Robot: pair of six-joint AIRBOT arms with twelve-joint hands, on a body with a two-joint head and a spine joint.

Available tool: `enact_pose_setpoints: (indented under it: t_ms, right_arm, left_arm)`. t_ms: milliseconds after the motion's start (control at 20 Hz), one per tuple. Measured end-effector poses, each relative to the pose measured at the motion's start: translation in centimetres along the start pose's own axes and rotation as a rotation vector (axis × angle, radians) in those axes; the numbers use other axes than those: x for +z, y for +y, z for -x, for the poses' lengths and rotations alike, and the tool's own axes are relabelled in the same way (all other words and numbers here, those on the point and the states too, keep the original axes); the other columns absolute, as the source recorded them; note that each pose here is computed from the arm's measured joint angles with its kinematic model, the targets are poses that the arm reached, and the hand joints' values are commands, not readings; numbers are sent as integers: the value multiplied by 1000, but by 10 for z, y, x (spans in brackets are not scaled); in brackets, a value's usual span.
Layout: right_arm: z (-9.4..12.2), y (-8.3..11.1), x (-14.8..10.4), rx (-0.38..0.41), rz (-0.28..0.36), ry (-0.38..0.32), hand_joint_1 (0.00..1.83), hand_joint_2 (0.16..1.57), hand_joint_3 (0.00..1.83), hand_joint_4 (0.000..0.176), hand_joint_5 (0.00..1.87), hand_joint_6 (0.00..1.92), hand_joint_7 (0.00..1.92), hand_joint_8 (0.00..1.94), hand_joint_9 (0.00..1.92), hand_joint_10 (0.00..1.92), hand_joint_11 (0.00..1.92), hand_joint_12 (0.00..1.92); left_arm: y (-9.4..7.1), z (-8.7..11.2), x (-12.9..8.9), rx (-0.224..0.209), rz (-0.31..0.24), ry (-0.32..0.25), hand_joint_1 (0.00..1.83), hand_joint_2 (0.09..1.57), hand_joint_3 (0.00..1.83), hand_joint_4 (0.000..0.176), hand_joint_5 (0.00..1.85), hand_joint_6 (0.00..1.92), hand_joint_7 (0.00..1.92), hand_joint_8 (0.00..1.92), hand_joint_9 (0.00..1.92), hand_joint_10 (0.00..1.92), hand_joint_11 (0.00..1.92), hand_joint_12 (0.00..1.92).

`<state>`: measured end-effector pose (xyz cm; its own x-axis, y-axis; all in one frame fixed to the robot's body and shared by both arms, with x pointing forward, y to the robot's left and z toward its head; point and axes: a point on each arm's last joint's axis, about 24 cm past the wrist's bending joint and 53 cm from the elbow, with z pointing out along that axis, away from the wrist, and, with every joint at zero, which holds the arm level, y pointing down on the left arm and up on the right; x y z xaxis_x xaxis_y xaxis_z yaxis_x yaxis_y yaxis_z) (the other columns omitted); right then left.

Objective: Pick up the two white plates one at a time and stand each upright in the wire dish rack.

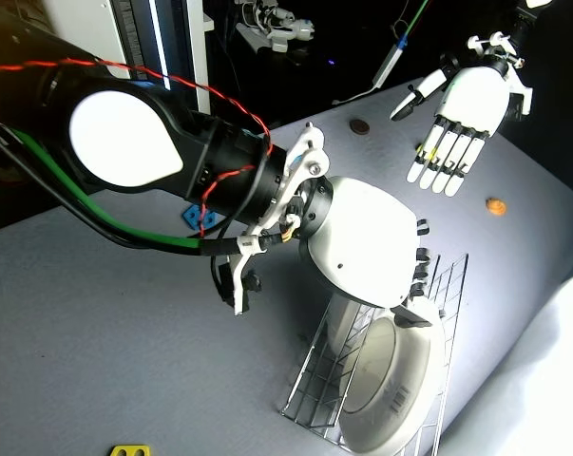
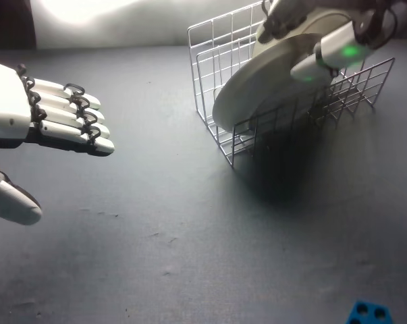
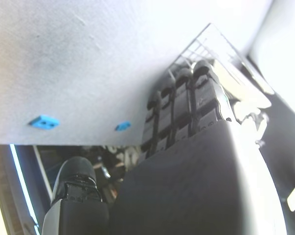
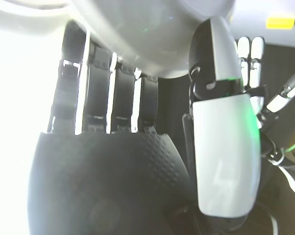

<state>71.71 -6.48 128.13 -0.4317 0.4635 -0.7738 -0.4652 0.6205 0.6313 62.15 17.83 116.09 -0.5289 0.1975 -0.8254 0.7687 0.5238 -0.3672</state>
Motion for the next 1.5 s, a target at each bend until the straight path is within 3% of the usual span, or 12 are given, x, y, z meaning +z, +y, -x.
enact_pose_setpoints:
  t_ms: [200,350,500,550,600,650,750,1000,1350,1500]
  right_arm:
    - [20,23,-10,5,58,-45,1058,1059,2,0,736,1,796,4,758,7,235,1154]
    - [31,20,-17,33,62,-71,1045,1067,5,0,728,1,784,0,749,3,227,1150]
    - [43,11,-27,11,52,-98,1038,1067,4,0,738,5,793,3,761,7,244,1152]
    - [49,10,-31,9,61,-116,1046,1070,5,0,734,3,791,2,756,4,237,1145]
    - [71,12,-46,-20,97,-177,1050,1071,4,0,736,3,794,3,758,5,242,1144]
    - [75,12,-48,-25,97,-186,1050,1071,4,0,736,3,794,3,758,5,242,1144]
    - [86,4,-57,-8,82,-222,1026,1068,3,0,738,4,793,2,755,3,244,1143]
    - [99,-12,-69,-118,32,-258,1032,1061,0,0,760,8,817,7,783,11,259,1174]
    - [117,-21,-84,-210,0,-316,1033,1042,0,0,772,7,807,2,774,4,257,1120]
    - [123,-20,-90,-230,8,-343,1021,1048,0,0,764,2,809,3,772,3,252,1075]
  left_arm:
    - [-6,-2,1,21,-20,7,0,1122,0,0,110,7,111,5,66,5,0,0]
    - [-16,-3,1,32,-47,12,0,1126,1,0,108,5,112,4,63,3,0,0]
    - [-30,6,3,39,-90,-12,0,1124,0,0,99,2,103,2,58,1,0,0]
    - [-34,9,2,38,-98,-21,0,1124,0,0,106,5,118,8,69,5,0,0]
    - [-44,4,1,49,-114,-7,0,1124,0,0,114,8,119,7,70,5,0,0]
    - [-45,2,1,53,-116,-1,0,1124,0,0,114,8,119,7,70,5,0,0]
    - [-48,-5,-2,67,-124,23,0,1130,3,0,105,3,110,3,62,1,0,0]
    - [-57,-18,-10,85,-163,63,0,1123,0,0,93,0,98,0,58,1,0,0]
    - [-53,-20,-12,98,-152,71,0,1146,8,0,147,18,158,20,113,20,22,10]
    - [-55,-19,-11,94,-157,68,0,1157,0,0,182,4,210,4,172,8,8,170]
